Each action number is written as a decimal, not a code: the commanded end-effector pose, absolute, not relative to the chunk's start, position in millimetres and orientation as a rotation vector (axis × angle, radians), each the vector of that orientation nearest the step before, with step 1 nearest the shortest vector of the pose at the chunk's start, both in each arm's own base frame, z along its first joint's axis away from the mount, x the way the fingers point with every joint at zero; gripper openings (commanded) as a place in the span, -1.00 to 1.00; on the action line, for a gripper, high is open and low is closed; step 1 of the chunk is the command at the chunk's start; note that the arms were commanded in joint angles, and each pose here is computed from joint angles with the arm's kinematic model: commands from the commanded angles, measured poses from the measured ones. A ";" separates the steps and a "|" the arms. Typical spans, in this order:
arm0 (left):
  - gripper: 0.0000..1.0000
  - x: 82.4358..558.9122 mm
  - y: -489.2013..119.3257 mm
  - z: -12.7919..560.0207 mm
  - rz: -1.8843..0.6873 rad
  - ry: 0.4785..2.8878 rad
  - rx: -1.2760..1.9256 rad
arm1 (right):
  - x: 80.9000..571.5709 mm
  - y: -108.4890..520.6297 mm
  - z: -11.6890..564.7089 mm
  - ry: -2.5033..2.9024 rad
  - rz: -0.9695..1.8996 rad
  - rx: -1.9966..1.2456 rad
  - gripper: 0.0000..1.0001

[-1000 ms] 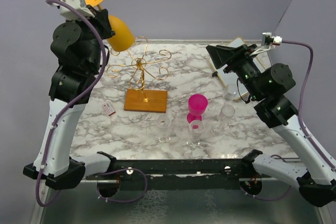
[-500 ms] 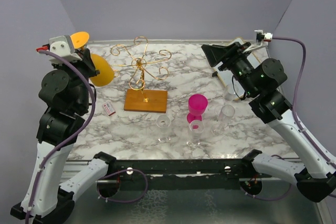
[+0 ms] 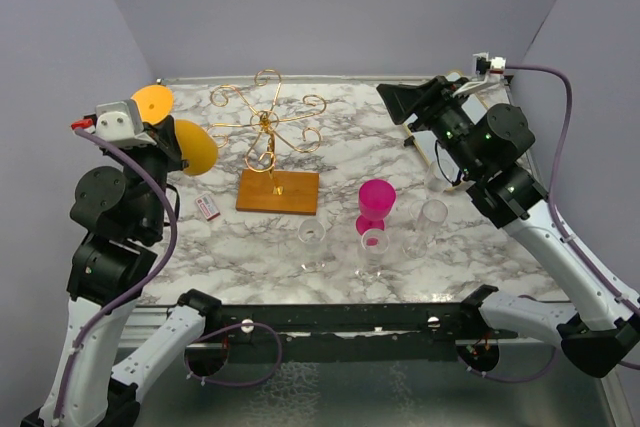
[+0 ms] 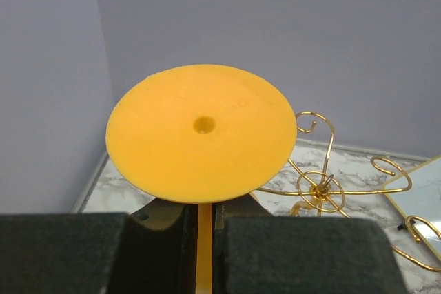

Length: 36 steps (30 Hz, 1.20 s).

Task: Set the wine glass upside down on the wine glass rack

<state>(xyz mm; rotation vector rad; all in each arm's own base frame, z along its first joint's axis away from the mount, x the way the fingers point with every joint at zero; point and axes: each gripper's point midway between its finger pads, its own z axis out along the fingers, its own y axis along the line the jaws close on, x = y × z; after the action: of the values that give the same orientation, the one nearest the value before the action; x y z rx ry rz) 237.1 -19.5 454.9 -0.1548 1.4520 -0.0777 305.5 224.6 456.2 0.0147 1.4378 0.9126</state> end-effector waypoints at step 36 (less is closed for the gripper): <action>-1.00 252.0 -123.9 343.7 -0.420 1.508 0.345 | 307.8 224.5 460.6 1.434 0.891 0.012 0.13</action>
<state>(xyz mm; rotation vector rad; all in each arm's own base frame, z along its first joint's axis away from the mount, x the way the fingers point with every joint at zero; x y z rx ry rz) 240.9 -108.3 322.5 0.3185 1.6092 -0.3623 313.9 230.1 445.2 0.0114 1.4680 0.8988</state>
